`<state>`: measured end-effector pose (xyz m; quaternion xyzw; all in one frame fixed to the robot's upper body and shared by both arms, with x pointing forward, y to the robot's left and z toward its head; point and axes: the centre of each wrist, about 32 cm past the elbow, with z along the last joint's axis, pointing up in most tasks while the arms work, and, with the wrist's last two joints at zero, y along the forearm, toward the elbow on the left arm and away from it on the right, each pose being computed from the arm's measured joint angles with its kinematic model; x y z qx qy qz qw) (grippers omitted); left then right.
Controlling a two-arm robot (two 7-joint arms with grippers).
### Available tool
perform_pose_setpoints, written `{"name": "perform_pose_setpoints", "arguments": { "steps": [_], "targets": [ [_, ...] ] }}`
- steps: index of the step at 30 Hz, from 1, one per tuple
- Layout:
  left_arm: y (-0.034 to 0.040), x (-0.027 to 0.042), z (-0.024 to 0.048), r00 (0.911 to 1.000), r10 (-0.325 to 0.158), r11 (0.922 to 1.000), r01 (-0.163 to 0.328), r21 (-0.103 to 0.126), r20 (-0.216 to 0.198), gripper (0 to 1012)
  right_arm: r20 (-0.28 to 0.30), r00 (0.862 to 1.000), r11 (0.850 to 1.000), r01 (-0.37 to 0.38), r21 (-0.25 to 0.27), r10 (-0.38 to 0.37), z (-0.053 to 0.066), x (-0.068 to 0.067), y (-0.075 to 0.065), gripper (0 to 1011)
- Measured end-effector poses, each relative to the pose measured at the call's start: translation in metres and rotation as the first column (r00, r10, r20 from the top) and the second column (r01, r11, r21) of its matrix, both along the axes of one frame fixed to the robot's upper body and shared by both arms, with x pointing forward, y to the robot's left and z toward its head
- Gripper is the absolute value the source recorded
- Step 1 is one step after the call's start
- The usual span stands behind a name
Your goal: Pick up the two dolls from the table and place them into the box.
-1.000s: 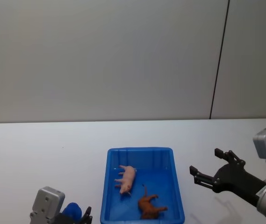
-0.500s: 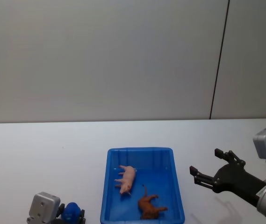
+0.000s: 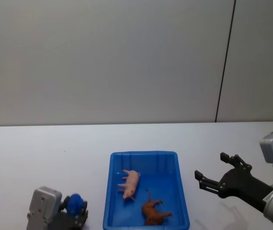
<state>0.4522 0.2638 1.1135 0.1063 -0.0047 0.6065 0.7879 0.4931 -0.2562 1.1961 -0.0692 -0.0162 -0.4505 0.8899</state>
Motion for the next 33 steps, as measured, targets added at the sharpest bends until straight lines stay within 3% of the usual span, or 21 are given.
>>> {"name": "perform_pose_setpoints", "arguments": {
  "steps": [4,10,11,14,18,22,26,33],
  "targets": [
    [-0.0032,0.0049,0.0099,0.9990,-0.014,0.9999,0.014,0.001,0.042,463,0.000,1.000,1.000,0.000,0.000,0.000,0.000,0.000,0.000,1001],
    [-0.0143,0.0165,0.0305,0.9900,-0.057,0.9984,0.057,0.002,0.129,418,0.000,1.000,1.000,0.000,0.000,0.000,0.000,0.000,0.000,1001],
    [-0.0143,0.0165,0.0305,0.9900,-0.057,0.9984,0.057,0.002,0.129,416,0.000,1.000,1.000,0.000,0.000,0.000,0.000,0.000,0.000,1001],
    [-0.0237,0.0237,0.0411,0.9805,-0.093,0.9956,0.094,0.000,0.173,390,0.000,1.000,1.000,0.000,0.000,0.000,0.000,0.000,0.000,1001],
    [-0.0345,0.0295,0.0484,0.9698,-0.134,0.9905,0.137,-0.002,0.204,378,0.000,1.000,1.000,0.000,0.000,0.000,0.000,0.000,0.000,1001],
    [-0.0475,0.0351,0.0548,0.9571,-0.178,0.9828,0.184,-0.009,0.229,494,0.000,1.000,1.000,0.000,0.000,0.000,0.000,0.000,0.000,1001],
    [-0.0621,0.0409,0.0592,0.9405,-0.232,0.9697,0.244,-0.015,0.248,617,0.000,1.000,1.000,0.000,0.000,0.000,0.000,0.000,0.000,1001],
    [-0.0772,0.0466,0.0629,0.9179,-0.297,0.9489,0.315,-0.026,0.263,852,0.000,1.000,1.000,0.000,0.000,0.000,0.000,0.000,0.000,1001]
  ]
}}
